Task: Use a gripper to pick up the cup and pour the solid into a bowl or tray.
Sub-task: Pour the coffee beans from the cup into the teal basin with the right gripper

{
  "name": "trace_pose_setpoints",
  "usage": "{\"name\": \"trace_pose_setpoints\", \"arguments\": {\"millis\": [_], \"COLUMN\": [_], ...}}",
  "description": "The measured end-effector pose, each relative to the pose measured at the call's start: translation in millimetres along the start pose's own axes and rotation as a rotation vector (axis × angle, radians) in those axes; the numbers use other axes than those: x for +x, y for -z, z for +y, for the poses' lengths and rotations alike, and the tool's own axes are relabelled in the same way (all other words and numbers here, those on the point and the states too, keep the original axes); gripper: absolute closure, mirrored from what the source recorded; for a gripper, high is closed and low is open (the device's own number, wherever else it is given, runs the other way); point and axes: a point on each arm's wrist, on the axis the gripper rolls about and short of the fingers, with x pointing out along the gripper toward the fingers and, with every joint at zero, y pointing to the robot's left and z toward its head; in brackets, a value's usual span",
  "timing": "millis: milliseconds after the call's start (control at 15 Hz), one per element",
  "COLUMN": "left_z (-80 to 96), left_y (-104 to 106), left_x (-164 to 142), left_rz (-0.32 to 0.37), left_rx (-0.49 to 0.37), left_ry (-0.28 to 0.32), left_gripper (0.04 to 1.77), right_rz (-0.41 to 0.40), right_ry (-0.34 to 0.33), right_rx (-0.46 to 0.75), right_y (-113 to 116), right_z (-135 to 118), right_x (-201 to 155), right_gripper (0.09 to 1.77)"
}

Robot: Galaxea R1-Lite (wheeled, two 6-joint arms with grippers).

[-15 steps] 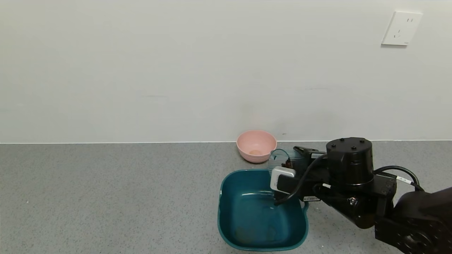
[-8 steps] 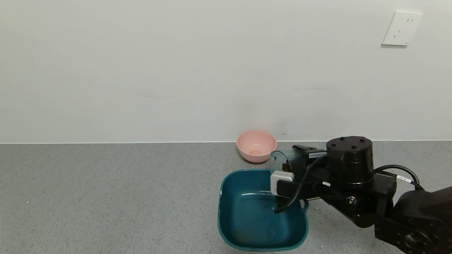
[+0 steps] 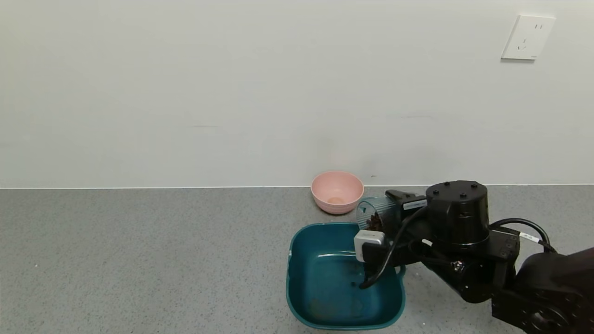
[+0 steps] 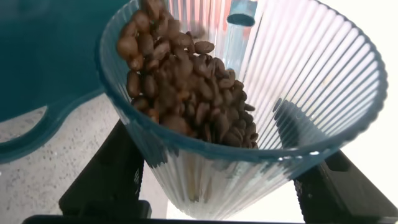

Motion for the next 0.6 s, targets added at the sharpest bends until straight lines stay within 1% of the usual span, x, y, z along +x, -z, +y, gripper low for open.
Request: {"name": "trace_pose_setpoints", "arguments": {"millis": [133, 400, 600], "left_z": [0.0, 0.0, 0.0], "left_y": [0.0, 0.0, 0.0], "left_x": [0.0, 0.0, 0.0], "left_rz": [0.0, 0.0, 0.0], "left_rx": [0.0, 0.0, 0.0], "left_ry": [0.0, 0.0, 0.0], "left_gripper": [0.05, 0.05, 0.05], "right_rz": [0.014, 0.069, 0.079], "right_ry": [0.005, 0.019, 0.023], "right_rx": [-0.031, -0.092, -0.13], "right_y": [-3.2, -9.1, -14.2], "right_z": [0.3, 0.2, 0.6], "right_x": [-1.4, -4.5, -6.9], "right_gripper": [0.5, 0.5, 0.5]}}
